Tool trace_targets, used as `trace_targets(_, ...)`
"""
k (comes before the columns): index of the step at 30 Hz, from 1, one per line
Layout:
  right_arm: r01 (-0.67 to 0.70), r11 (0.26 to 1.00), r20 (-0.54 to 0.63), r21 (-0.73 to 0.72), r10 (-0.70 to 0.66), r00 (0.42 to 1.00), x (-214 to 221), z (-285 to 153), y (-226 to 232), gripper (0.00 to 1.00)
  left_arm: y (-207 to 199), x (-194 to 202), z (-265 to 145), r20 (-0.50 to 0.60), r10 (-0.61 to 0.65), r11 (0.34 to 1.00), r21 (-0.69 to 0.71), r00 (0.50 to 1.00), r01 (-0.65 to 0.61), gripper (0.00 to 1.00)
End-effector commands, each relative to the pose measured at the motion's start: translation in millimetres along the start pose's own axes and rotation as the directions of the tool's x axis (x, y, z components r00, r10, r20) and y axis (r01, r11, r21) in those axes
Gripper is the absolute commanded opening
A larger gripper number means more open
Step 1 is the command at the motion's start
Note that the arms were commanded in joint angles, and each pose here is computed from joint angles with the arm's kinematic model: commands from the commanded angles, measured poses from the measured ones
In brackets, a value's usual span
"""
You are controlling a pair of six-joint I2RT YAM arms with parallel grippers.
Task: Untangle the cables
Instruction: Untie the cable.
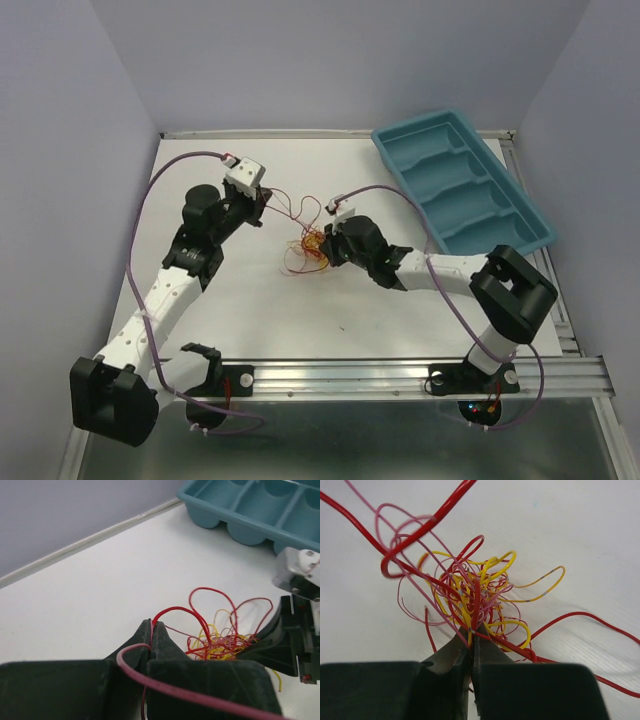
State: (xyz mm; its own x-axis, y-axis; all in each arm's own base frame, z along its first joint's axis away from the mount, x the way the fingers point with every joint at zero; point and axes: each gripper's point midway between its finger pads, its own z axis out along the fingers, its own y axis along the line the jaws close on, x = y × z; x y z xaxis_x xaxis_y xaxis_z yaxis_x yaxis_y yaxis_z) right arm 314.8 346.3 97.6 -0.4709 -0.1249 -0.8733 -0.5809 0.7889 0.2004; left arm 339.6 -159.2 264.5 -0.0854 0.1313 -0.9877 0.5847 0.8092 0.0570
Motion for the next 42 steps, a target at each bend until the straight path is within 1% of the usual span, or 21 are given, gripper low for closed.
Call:
trace_targets(1,-0.066,0.976,0.139,0.207,0.037,0.990,-42.7,-21.0,-33.8,0.01,70.6,-45.5,-26.4,0.200,-0.057,0.929,-0.349,0.978,0.125,0.00)
trace_targets(5,-0.246,0.878,0.245,0.410,0.154,0.957,-49.8,-48.1,-92.9,0.01,117.5,-40.8,-43.7,0.209,-0.092,0.824,-0.534,0.974,0.192,0.00)
trace_targets(8,-0.297,0.871,0.251,0.390,0.210,0.945,-49.1,-52.8,-102.9,0.01,122.1,-37.5,-42.2,0.200,-0.096,0.817,-0.544,0.975,0.192,0.00)
trace_targets(9,-0.290,0.882,0.242,0.370,0.210,0.947,-50.2,-51.7,-98.7,0.02,112.3,-38.1,-36.7,0.201,-0.096,0.852,-0.490,0.975,0.185,0.00)
trace_targets(10,-0.260,0.917,0.211,0.301,0.202,0.956,-53.6,-46.7,-84.4,0.10,99.0,-38.0,-29.5,0.192,-0.087,0.895,-0.416,0.977,0.162,0.00)
trace_targets(11,-0.247,0.929,0.196,0.274,0.198,0.960,-53.8,-44.3,-78.7,0.16,66.6,-37.3,-17.1,0.176,-0.074,0.966,-0.233,0.982,0.115,0.00)
trace_targets(12,-0.235,0.940,0.188,0.246,0.192,0.963,-56.1,-42.8,-73.2,0.29,51.0,-31.4,-10.6,0.152,-0.048,0.988,-0.140,0.987,0.070,0.00)
trace_targets(13,-0.214,0.956,0.171,0.202,0.181,0.969,-56.3,-40.1,-65.3,0.32,25.1,-23.3,-0.9,0.119,-0.037,0.999,0.014,0.992,0.036,0.00)
trace_targets(16,-0.174,0.980,0.144,0.096,0.159,0.977,-56.1,-36.6,-45.7,0.42,11.9,-16.7,10.1,0.058,-0.043,0.997,0.072,0.997,0.038,0.00)
trace_targets(18,-0.162,0.985,0.132,0.055,0.154,0.979,-54.3,-34.4,-38.2,0.40,13.1,-10.2,15.2,0.038,-0.051,0.996,0.072,0.998,0.048,0.00)
trace_targets(20,-0.153,0.988,0.118,0.038,0.147,0.982,-52.1,-29.4,-35.5,0.01,14.2,-11.4,15.5,0.039,-0.049,0.997,0.067,0.998,0.046,0.00)
trace_targets(24,-0.148,0.989,0.078,0.020,0.146,0.986,-44.8,-21.8,-31.5,0.03,15.4,-16.3,10.7,0.059,-0.040,0.998,0.050,0.997,0.037,0.00)
trace_targets(25,-0.147,0.989,0.065,0.007,0.146,0.987,-42.6,-19.9,-29.0,0.22,14.9,-16.2,10.1,0.061,-0.039,0.998,0.052,0.997,0.036,0.00)
trace_targets(27,-0.134,0.990,0.030,-0.048,0.136,0.990,-35.5,-15.4,-18.9,0.77,13.3,-17.4,8.5,0.065,-0.037,0.998,0.058,0.997,0.033,0.00)
trace_targets(29,-0.126,0.989,0.006,-0.083,0.126,0.992,-30.8,-12.6,-13.4,0.86,17.0,-16.3,9.5,0.061,-0.040,0.999,0.038,0.997,0.038,0.00)
trace_targets(31,-0.110,0.984,-0.024,-0.141,0.107,0.994,-25.1,-9.1,-3.8,0.86,20.5,-15.1,11.4,0.056,-0.043,0.999,0.022,0.997,0.042,0.00)
trace_targets(34,-0.113,0.981,-0.057,-0.160,0.106,0.993,-16.6,0.0,-0.1,0.85,23.4,-13.2,13.1,0.047,-0.050,0.999,0.009,0.998,0.049,0.00)
trace_targets(36,-0.121,0.985,-0.070,-0.124,0.114,0.991,-11.8,6.3,-6.4,0.79,24.0,-13.7,12.8,0.048,-0.051,0.999,0.004,0.998,0.051,0.00)
trace_targets(39,-0.123,0.982,-0.100,-0.142,0.110,0.989,-3.5,15.4,-3.6,0.39,23.8,-14.7,11.6,0.052,-0.050,0.999,0.002,0.997,0.050,0.00)
trace_targets(41,-0.133,0.979,-0.102,-0.151,0.118,0.988,-5.3,17.0,0.1,0.23,27.7,-14.8,11.3,0.052,-0.045,0.999,-0.019,0.998,0.046,0.00)
trace_targets(42,-0.139,0.982,-0.091,-0.126,0.128,0.988,-7.3,16.4,-3.9,0.01,33.1,-15.8,10.9,0.054,-0.047,0.998,-0.048,0.997,0.050,0.00)
